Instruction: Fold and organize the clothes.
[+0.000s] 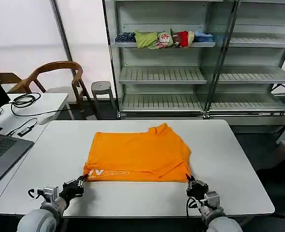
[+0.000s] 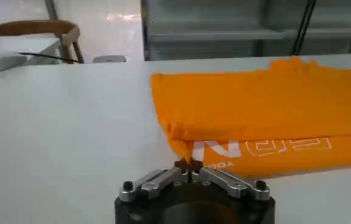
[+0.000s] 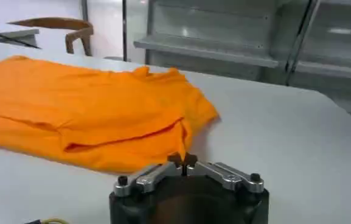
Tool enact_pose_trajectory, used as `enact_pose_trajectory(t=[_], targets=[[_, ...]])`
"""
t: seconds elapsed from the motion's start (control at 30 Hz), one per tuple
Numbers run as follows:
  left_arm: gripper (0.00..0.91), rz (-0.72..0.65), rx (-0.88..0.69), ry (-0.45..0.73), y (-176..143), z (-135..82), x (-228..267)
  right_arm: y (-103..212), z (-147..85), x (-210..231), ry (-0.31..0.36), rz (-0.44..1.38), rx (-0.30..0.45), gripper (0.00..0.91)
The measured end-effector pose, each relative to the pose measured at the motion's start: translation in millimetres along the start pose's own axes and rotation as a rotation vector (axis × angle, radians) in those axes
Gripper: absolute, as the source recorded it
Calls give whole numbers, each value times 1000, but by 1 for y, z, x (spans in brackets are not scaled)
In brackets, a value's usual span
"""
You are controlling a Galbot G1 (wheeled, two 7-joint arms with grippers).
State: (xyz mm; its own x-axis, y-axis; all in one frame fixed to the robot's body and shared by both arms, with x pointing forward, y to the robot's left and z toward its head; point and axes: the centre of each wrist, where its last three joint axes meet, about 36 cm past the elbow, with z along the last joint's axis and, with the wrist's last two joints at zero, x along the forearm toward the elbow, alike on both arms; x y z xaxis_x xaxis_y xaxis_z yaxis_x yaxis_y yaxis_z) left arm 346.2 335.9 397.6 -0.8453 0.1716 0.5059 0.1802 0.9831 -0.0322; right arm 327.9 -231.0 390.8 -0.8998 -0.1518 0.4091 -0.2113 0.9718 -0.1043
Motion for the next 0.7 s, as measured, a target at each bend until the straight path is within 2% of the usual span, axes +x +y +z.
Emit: enact_pose_trajectory(t=[0.7], targets=[[20, 7, -13, 32, -2, 20, 50, 10, 14, 46, 33, -10, 20, 0]])
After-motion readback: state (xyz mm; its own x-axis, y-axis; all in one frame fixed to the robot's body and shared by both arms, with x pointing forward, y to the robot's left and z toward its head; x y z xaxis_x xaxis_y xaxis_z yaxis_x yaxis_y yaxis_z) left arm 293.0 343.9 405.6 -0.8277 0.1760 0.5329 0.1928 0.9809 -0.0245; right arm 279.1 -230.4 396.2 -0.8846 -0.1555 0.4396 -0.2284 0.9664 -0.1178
